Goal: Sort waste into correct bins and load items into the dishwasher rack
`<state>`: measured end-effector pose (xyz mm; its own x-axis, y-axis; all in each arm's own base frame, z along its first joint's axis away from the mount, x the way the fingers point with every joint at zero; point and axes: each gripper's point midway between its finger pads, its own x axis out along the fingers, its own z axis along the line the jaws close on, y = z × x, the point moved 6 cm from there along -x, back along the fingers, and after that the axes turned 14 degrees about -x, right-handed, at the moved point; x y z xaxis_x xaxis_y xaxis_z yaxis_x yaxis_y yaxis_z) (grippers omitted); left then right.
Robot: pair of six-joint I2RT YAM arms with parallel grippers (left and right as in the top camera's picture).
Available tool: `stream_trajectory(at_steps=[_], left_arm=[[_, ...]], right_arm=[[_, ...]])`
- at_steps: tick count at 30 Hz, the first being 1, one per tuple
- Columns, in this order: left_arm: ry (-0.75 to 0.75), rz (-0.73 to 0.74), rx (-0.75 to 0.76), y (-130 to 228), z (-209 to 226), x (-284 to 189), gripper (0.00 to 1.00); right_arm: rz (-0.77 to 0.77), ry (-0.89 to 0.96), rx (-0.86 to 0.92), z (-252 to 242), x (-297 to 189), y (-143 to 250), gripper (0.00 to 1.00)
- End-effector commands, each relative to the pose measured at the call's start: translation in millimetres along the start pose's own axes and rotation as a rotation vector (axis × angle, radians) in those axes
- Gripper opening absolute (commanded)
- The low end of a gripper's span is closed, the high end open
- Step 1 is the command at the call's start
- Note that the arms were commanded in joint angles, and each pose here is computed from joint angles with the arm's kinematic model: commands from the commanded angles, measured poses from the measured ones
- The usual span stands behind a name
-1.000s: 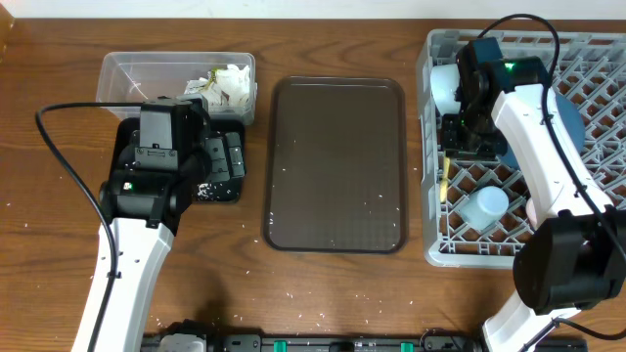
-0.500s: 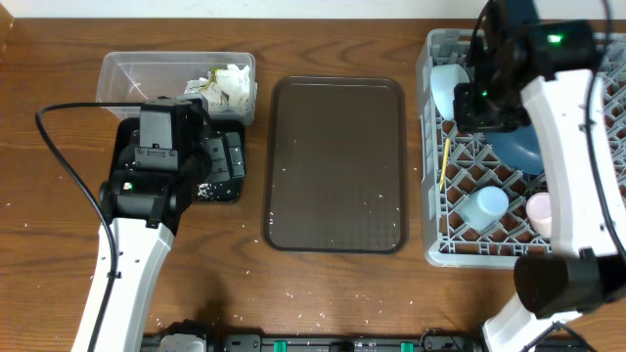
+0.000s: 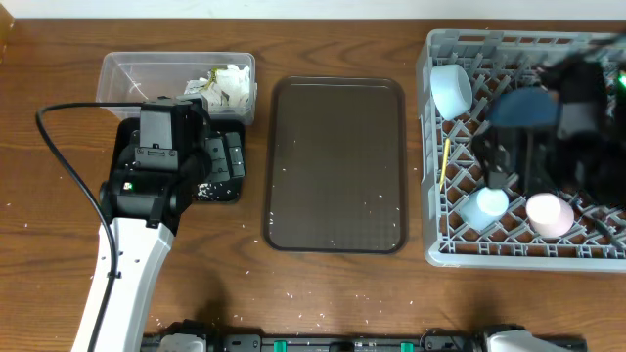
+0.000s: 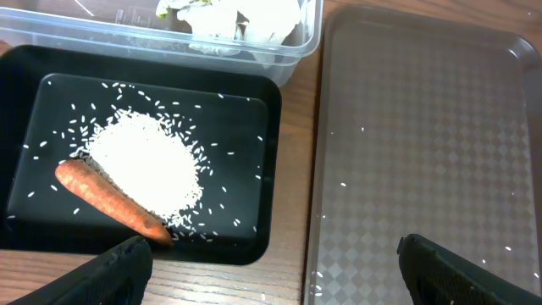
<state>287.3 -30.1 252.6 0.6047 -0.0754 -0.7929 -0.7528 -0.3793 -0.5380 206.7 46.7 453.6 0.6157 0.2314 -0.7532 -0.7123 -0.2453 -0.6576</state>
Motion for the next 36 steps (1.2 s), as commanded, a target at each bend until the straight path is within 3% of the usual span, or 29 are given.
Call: stream_trajectory(at_steps=[1, 9, 16, 27, 31, 36], left_arm=[[-0.003, -0.026, -0.001, -7.4, -1.0, -4.8, 0.96], [-0.003, -0.026, -0.001, -7.4, -1.0, -4.8, 0.96], [-0.003, -0.026, -0.001, -7.4, -1.0, -4.8, 0.96], [-0.003, -0.026, -0.001, -7.4, -1.0, -4.8, 0.96], [-0.003, -0.026, -0.001, -7.4, -1.0, -4.8, 0.96], [-0.003, -0.026, -0.001, -7.4, -1.0, -4.8, 0.96]], right_arm=[[-0.027, 0.146, -0.033, -11.2, -18.7, 9.6, 0.99], [-0.157, 0.376, 0.000, -45.1, -9.2, 11.1, 0.99], [-0.425, 0.381, -0.109, -64.0, 55.9, 30.5, 0.99], [-0.620, 0.399, -0.186, -53.3, 161.3, 150.0, 0.99], [-0.657, 0.380, -0.117, -47.7, 187.3, 191.9, 0.99], [-0.702, 0.357, -0.093, -40.9, 201.1, 213.0, 0.99]])
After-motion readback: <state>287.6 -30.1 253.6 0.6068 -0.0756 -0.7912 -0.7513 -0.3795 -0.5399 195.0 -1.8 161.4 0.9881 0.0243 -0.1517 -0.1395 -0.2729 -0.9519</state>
